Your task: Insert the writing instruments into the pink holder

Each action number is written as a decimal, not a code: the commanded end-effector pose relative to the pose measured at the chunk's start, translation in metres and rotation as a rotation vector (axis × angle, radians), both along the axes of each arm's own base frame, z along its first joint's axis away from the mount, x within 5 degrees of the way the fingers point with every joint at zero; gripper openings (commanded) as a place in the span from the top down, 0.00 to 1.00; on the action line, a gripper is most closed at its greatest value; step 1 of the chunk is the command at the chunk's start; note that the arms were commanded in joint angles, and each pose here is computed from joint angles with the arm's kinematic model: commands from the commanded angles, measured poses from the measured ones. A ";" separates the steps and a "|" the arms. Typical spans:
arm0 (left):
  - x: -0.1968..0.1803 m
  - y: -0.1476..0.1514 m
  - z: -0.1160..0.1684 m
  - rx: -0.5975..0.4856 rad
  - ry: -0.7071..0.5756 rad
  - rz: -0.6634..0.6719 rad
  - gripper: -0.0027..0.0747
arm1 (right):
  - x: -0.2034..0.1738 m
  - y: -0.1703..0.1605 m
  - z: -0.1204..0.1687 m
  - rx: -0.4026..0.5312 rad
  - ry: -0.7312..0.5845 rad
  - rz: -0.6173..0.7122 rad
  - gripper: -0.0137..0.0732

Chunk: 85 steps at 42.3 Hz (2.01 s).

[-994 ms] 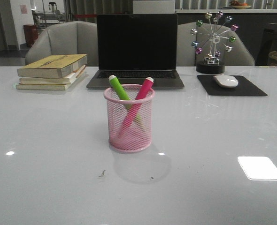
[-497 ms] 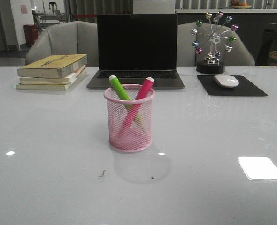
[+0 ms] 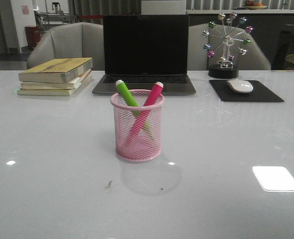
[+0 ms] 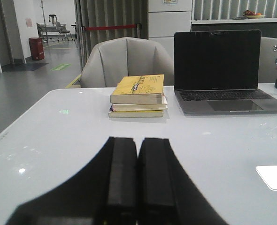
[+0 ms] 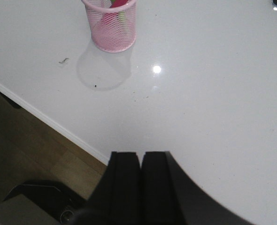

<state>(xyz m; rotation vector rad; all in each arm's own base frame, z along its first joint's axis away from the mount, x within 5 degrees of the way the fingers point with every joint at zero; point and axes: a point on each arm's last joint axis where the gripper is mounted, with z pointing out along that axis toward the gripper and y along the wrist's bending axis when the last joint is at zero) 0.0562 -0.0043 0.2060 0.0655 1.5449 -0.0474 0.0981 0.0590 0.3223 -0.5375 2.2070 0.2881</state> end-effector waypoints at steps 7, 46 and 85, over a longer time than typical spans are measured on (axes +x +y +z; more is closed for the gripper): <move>-0.002 0.000 0.008 -0.017 -0.107 0.000 0.85 | -0.015 -0.036 -0.011 0.187 -0.388 -0.247 0.81; -0.002 0.000 0.008 -0.017 -0.107 0.000 0.85 | -0.044 -0.062 -0.112 0.269 -0.783 -0.553 0.81; -0.002 0.000 0.008 -0.017 -0.107 0.000 0.85 | -0.044 -0.060 -0.112 0.184 -0.806 -0.494 0.81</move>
